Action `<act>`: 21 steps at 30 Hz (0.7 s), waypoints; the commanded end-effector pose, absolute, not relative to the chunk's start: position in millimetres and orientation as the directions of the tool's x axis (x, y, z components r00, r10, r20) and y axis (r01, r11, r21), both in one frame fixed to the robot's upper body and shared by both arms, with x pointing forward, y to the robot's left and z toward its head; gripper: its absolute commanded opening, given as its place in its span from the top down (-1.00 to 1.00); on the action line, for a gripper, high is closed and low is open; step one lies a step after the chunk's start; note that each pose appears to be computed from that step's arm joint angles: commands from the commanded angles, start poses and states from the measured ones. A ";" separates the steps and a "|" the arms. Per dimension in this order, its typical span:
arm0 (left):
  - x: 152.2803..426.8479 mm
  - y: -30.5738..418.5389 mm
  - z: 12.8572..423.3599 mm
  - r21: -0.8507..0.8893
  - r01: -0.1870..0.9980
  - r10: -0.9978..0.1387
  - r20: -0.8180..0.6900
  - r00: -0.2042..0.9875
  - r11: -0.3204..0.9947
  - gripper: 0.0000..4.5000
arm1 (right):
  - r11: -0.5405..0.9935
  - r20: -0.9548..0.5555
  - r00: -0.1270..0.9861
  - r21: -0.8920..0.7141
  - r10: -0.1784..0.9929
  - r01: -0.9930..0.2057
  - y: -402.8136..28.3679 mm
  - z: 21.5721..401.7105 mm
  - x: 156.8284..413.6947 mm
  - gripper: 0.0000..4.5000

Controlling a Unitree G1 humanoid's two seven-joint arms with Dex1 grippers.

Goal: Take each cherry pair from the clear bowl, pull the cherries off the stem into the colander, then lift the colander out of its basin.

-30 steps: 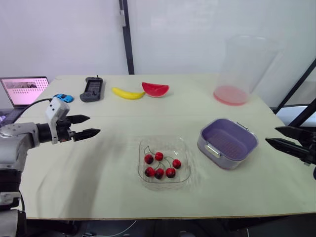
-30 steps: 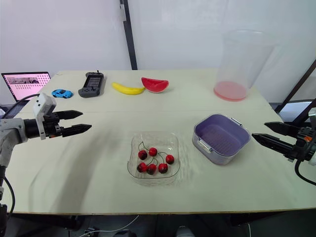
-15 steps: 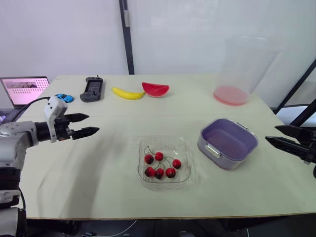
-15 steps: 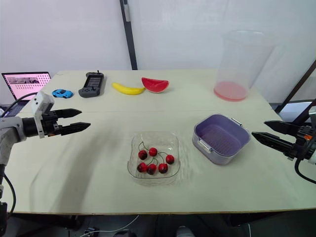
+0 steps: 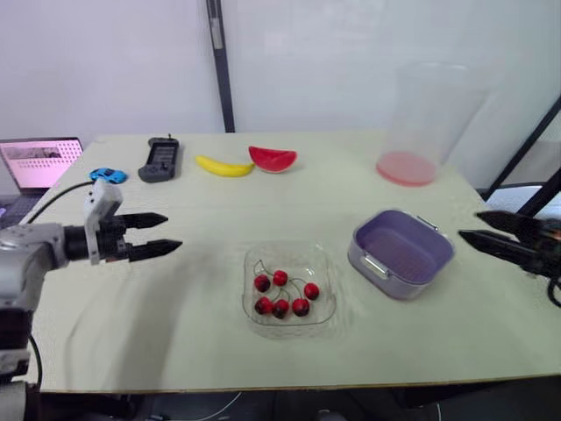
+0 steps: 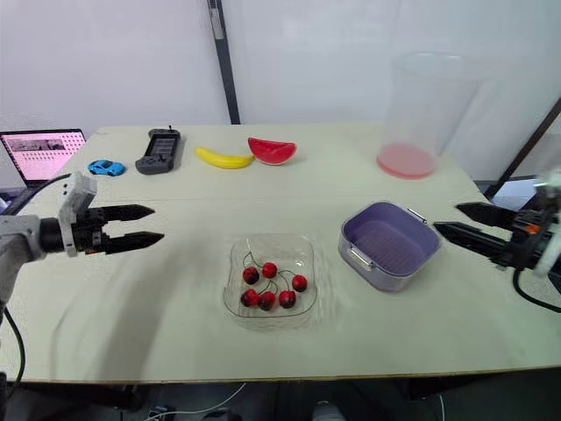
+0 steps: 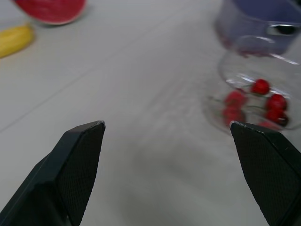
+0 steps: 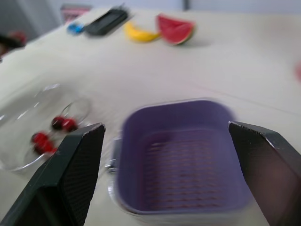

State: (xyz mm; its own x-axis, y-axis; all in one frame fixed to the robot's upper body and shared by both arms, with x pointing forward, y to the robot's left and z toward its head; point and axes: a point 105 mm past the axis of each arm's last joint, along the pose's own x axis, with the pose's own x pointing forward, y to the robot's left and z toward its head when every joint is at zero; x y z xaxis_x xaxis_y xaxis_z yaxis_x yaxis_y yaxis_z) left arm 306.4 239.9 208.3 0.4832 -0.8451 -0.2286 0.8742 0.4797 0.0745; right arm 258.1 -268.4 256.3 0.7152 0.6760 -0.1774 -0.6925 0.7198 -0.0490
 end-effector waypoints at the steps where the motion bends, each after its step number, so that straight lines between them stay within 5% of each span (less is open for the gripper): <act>1: 290.8 232.9 218.6 0.131 0.900 -0.872 -0.224 0.436 0.416 -0.98 | 0.589 -0.268 0.619 -0.190 0.739 -0.785 -222.3 263.3 252.0 -1.00; 9: 269.3 214.7 203.8 0.102 0.934 -0.907 -0.223 0.357 0.343 -0.98 | 0.258 -0.437 0.361 -0.277 0.824 -0.926 -116.5 259.6 260.8 -1.00; 17: 272.1 202.7 208.0 0.134 0.926 -0.912 -0.169 0.373 0.354 -0.98 | 0.202 -0.578 0.313 -0.249 0.754 -0.947 -55.3 233.7 277.4 -1.00; 21: 272.0 200.1 207.6 0.145 0.923 -0.911 -0.167 0.377 0.356 -1.00 | 0.223 -0.583 0.365 -0.303 0.726 -0.927 -45.0 225.2 285.6 -0.40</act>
State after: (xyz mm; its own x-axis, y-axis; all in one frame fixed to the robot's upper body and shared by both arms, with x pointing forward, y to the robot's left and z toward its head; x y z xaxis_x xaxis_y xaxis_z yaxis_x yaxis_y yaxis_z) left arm 274.6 202.3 197.2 0.3774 -0.9080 -0.1821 0.9258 0.3658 0.0952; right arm 279.7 -44.9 212.9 0.2935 0.7311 -0.6160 -0.9553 0.1996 -0.2182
